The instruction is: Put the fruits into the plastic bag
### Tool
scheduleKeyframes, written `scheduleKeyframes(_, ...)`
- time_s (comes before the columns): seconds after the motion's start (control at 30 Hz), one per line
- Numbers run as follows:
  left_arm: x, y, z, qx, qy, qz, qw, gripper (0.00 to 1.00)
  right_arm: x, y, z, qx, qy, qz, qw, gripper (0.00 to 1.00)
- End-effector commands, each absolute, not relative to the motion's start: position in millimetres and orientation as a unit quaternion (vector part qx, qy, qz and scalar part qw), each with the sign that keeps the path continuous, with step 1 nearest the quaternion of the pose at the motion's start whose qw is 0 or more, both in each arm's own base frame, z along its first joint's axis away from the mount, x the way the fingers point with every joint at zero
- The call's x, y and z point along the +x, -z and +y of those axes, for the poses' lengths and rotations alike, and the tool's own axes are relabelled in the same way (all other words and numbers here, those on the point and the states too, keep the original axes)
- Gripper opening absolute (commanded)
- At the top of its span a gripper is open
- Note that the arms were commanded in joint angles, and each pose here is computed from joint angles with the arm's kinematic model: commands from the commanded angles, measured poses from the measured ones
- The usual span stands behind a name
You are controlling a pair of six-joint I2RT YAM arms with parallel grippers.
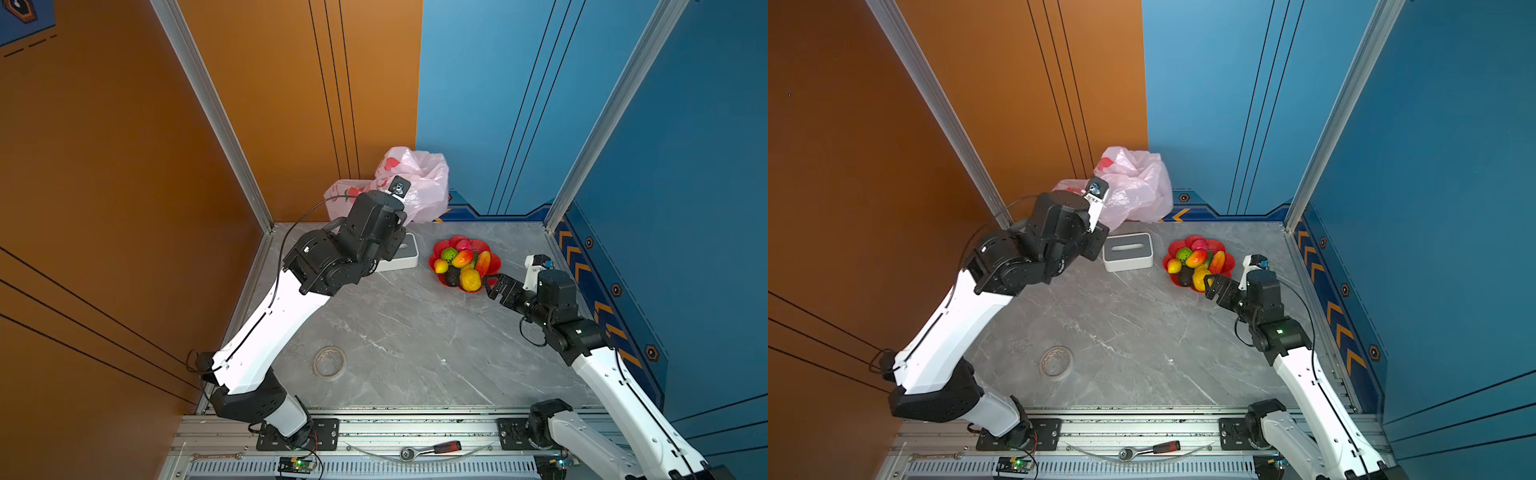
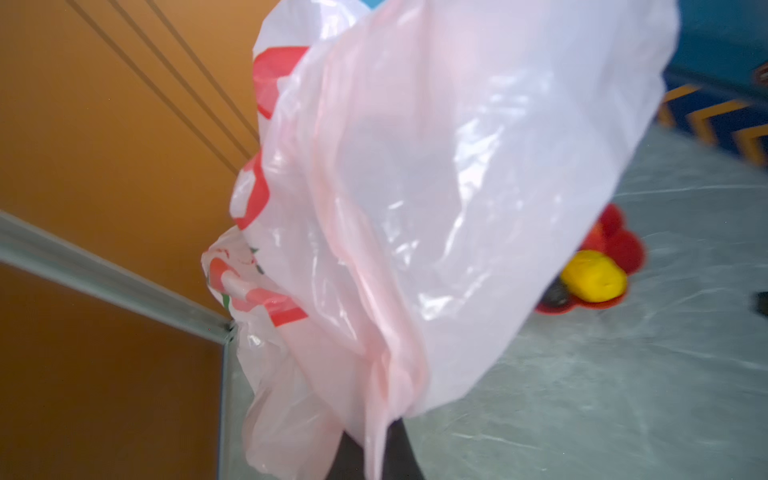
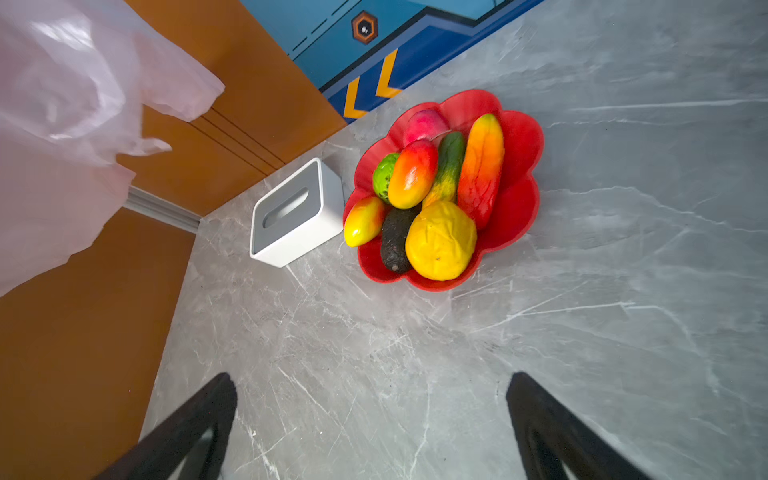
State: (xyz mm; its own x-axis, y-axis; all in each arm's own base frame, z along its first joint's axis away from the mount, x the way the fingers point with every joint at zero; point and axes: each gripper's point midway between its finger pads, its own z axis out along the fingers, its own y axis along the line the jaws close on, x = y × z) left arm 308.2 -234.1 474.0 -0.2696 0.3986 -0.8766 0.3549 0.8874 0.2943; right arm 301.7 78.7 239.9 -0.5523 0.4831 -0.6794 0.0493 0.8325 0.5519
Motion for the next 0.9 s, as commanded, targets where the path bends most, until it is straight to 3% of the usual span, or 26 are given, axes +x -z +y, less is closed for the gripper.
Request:
scheduleKeyframes(0.0,278.3,-493.7,-270.3,0.271,0.083,0.780,0.558,0.00,291.9,-240.7,52.1,0.191,-0.204,0.841,0.463,1.00)
scheduleKeyframes(0.23,234.8,-517.5,-293.2,0.270,0.272,0.755,0.533,0.00,274.3,-259.8,5.7,0.255,-0.165,0.807,0.507,1.00)
scheduleKeyframes(0.37,250.0,-493.5,-270.7,0.190,0.368,0.766,0.491,0.00,264.1,-262.3,-13.4,0.291,-0.141,0.791,0.519,1.00)
scheduleKeyframes(0.6,296.0,-363.3,-208.3,-0.012,0.496,0.793,0.352,0.00,261.5,-258.6,-17.1,0.309,-0.138,0.788,0.514,1.00)
scheduleKeyframes(0.77,291.3,-232.4,-166.4,-0.122,0.458,0.846,0.244,0.00,267.3,-256.8,-13.1,0.306,-0.149,0.790,0.510,1.00)
scheduleKeyframes(0.87,286.0,-180.5,-141.5,-0.179,0.437,0.857,0.203,0.00,273.1,-251.2,-6.4,0.303,-0.167,0.793,0.502,1.00)
